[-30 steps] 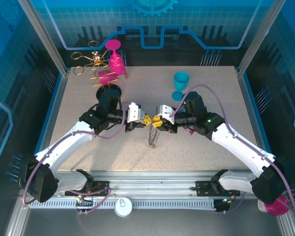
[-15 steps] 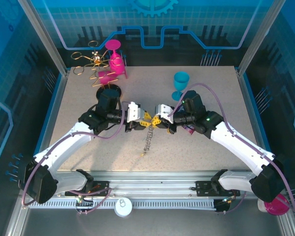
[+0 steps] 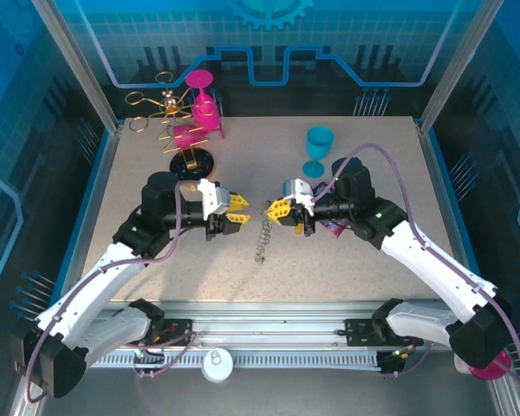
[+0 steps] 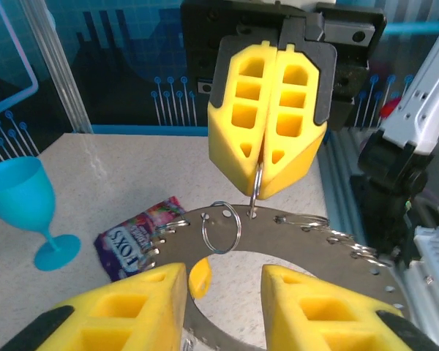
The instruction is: Put the keys on the keyring
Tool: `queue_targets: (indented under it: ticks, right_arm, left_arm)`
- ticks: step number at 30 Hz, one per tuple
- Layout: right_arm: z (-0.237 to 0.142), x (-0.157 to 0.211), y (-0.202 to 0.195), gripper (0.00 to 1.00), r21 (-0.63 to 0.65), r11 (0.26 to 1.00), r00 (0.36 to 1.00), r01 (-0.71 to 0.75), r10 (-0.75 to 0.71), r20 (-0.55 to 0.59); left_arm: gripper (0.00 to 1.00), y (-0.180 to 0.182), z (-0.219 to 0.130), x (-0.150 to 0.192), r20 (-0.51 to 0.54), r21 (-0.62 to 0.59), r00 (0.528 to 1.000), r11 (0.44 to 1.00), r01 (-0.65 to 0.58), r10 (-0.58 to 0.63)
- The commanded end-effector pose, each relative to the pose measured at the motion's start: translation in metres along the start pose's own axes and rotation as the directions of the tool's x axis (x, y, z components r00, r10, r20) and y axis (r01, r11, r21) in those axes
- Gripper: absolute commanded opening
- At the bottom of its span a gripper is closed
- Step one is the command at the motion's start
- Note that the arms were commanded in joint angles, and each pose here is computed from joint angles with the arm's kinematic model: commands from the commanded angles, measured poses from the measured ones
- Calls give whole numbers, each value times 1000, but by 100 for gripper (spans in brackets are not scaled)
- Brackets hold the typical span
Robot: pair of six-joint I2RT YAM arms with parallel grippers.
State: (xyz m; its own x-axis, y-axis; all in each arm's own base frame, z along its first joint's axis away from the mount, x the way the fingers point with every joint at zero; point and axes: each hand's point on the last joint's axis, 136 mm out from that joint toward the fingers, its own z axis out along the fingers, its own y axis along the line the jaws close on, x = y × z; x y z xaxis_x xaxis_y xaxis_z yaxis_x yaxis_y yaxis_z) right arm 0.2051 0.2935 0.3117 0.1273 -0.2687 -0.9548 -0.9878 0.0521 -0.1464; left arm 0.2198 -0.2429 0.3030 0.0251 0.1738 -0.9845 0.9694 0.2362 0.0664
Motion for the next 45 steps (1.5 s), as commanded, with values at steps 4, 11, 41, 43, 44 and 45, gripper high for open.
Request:
queue_targets:
  ticks: [4,11,41,43,44,45]
  right_arm:
    - [-3,-27,5,0,-59,998,993,-5,11,116]
    - [4,-30,2,0,-75,997,991,-14,24,133]
    - [10,4,-9,32,46,999,999,-14,16,-50]
    - [0,17,-14,32,103,994,988,35,-19,-153]
    - [-5,25,-16,31,125,990,977,58,-31,-212]
    - [-9,29,-16,30,131,988,966,81,-45,-255]
  left_arm:
    - [30,-15,1,-15,64,98,996,994,54,-61]
    - [27,-19,7,-16,73,137,995,989,56,-66]
    - [0,-4,10,-1,-17,24,998,998,-52,53]
    - [0,-2,8,7,-89,4,991,995,-95,95]
    - [0,-2,7,12,-130,4,984,993,-119,119]
    - [0,-2,6,15,-164,2,977,990,-138,137]
